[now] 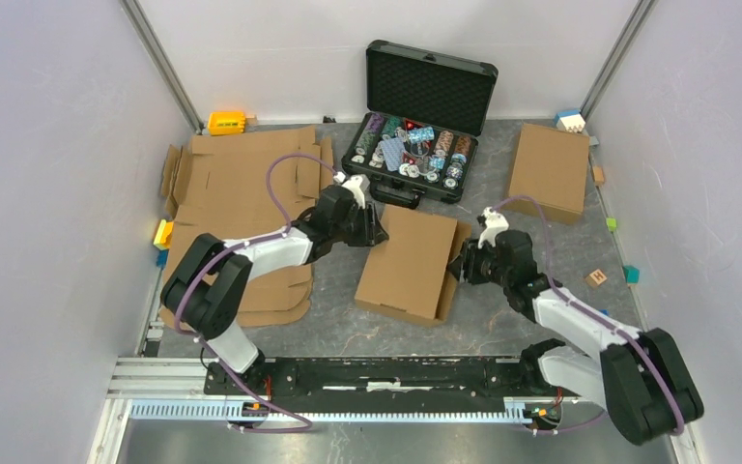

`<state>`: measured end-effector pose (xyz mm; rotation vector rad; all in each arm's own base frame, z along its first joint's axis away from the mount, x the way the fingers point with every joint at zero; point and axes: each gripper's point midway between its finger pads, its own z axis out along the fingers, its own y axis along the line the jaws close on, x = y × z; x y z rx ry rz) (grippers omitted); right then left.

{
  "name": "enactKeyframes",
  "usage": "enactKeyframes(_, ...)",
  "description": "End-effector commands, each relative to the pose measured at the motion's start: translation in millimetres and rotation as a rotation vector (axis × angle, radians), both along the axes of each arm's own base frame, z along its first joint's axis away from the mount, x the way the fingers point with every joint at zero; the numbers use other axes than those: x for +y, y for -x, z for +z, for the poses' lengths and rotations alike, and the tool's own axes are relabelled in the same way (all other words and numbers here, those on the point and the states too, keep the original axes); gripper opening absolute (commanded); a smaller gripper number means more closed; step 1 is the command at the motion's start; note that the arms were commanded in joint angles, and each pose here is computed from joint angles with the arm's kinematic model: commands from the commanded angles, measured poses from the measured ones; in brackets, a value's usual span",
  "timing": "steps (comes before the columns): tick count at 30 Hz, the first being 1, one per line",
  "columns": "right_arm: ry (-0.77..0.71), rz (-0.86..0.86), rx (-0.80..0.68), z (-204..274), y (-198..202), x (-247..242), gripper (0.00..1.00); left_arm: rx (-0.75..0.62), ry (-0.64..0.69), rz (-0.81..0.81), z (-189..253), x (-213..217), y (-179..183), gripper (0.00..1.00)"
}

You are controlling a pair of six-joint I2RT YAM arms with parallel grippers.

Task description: Fold the paper box

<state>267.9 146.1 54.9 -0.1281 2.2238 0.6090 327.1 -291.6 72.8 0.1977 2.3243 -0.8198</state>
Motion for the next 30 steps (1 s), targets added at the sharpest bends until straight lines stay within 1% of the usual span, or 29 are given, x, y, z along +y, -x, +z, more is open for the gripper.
enactKeyframes(1,-0.036,0.088,0.036,-9.7,40.1,13.8,0.54,-0.046,0.007,-0.108,17.3,3.1,27.3,0.49)
enactKeyframes(2,-0.033,0.086,0.035,-10.6,45.5,11.0,0.61,-0.051,-0.001,-0.11,17.9,6.7,30.7,0.49)
enactKeyframes(4,-0.001,0.055,0.04,-14.8,51.5,0.6,0.81,-0.046,-0.021,-0.116,16.5,12.7,37.4,0.49)
enactKeyframes(5,0.011,0.044,0.026,-12.6,51.0,-2.8,0.86,-0.049,-0.024,-0.117,17.4,14.5,38.9,0.49)
enactKeyframes(6,0.022,0.035,0.035,-14.3,54.2,-6.6,0.91,-0.048,-0.029,-0.117,17.6,15.8,40.1,0.49)
enactKeyframes(9,0.028,-0.017,0.035,-10.7,53.7,-15.3,0.98,-0.063,-0.045,-0.122,22.1,17.7,38.9,0.51)
enactKeyframes(14,-0.072,-0.114,-0.041,20.9,36.5,-20.2,0.98,-0.109,-0.062,-0.114,36.1,14.6,23.0,0.55)
enactKeyframes(16,-0.085,-0.171,-0.052,30.1,27.4,-26.3,0.98,-0.095,-0.072,-0.115,35.1,13.3,18.2,0.55)
enactKeyframes(19,-0.094,-0.266,-0.012,35.2,14.8,-34.1,0.98,-0.091,-0.065,-0.117,34.7,8.1,9.8,0.56)
enactKeyframes(24,-0.268,-0.185,0.054,47.0,6.2,1.0,0.98,-0.087,-0.063,-0.122,31.3,1.7,-1.6,0.62)
enactKeyframes(27,-0.335,-0.254,0.084,41.9,-0.5,2.5,0.98,-0.067,-0.058,-0.127,25.3,-0.9,-6.8,0.63)
enactKeyframes(30,-0.323,-0.347,0.094,34.4,-8.6,-6.0,0.98,-0.043,-0.05,-0.137,18.8,-4.3,-10.1,0.63)
